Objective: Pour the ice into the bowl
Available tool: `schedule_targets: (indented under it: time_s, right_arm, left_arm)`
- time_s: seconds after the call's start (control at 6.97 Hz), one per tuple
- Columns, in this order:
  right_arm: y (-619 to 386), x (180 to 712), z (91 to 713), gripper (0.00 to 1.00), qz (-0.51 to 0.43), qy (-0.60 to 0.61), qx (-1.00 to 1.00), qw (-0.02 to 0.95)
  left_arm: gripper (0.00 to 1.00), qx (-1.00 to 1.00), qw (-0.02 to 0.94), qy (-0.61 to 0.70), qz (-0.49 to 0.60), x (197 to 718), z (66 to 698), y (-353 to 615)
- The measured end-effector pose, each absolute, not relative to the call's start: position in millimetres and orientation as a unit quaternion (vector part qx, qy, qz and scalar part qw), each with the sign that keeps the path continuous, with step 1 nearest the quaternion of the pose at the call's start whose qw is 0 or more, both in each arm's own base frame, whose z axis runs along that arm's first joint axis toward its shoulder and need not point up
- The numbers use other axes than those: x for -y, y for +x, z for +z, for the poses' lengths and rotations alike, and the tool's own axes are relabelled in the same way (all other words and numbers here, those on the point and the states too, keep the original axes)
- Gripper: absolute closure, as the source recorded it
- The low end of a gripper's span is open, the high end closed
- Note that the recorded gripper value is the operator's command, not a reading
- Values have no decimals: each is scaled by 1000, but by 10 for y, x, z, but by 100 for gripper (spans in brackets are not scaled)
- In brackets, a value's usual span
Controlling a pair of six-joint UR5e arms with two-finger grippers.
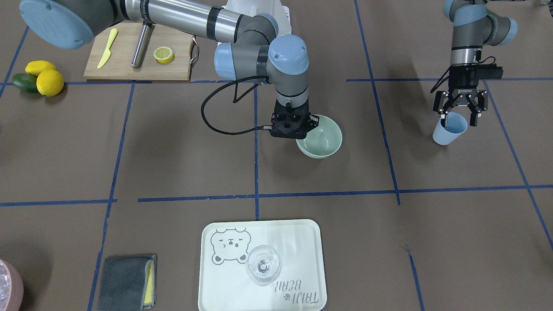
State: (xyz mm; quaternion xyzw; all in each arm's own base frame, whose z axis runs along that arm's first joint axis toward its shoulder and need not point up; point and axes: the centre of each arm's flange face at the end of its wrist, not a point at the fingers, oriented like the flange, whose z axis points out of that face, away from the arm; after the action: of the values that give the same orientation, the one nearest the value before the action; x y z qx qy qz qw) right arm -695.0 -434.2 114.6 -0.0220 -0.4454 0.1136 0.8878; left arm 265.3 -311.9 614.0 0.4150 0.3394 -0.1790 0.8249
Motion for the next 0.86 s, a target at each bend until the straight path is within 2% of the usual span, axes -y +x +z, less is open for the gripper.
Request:
schedule_targets:
  time_s: [0.86]
  right_arm:
    - [-6985, 4275, 986, 100, 113, -23, 455, 883]
  left_arm:
    - [0, -335, 823, 427, -166, 3103, 6031, 2552]
